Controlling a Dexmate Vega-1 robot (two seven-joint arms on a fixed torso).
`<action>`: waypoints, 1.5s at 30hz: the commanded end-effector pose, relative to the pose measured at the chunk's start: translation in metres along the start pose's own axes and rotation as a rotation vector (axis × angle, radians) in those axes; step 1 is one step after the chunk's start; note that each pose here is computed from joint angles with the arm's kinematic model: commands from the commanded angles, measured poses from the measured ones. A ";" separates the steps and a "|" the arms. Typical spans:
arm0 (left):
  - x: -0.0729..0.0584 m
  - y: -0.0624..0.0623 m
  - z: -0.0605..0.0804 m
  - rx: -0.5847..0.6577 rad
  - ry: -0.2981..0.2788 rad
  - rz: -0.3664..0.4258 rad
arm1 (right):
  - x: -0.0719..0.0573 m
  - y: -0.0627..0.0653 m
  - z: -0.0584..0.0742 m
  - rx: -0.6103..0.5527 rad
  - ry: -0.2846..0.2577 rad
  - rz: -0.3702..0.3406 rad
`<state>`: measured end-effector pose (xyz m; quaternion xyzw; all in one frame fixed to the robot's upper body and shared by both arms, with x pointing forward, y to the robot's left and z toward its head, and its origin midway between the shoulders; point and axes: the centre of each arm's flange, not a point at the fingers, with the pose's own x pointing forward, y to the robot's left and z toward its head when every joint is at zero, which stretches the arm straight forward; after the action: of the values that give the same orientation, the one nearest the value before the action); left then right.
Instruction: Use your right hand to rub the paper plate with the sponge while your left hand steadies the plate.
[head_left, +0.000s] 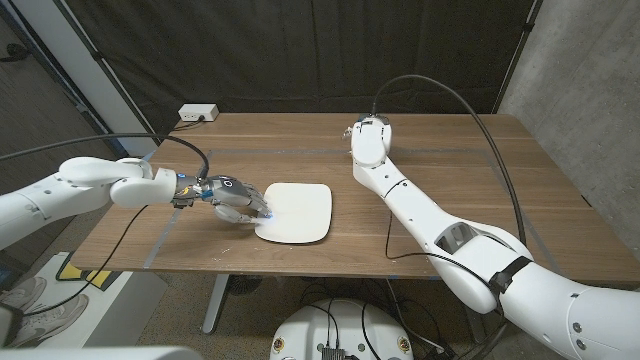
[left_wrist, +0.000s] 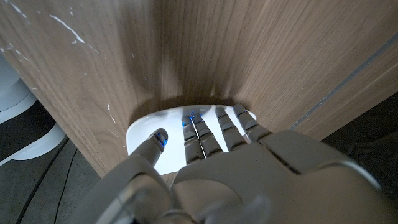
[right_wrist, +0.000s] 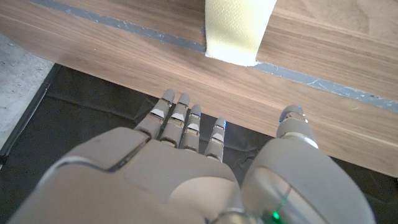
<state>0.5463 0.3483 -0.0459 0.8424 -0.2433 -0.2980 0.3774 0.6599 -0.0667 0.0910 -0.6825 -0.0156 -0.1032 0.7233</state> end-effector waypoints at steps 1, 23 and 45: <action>0.002 -0.006 -0.003 -0.007 0.001 -0.070 | 0.012 0.011 0.011 -0.043 0.046 0.109; 0.005 -0.004 -0.005 -0.018 0.002 -0.074 | 0.021 0.031 0.020 -0.093 0.066 0.079; 0.005 -0.001 -0.005 -0.018 -0.003 -0.064 | 0.018 0.054 0.021 -0.050 0.140 0.158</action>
<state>0.5518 0.3451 -0.0413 0.8393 -0.2385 -0.3009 0.3850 0.6888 -0.0471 0.0541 -0.7003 0.0725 -0.0961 0.7036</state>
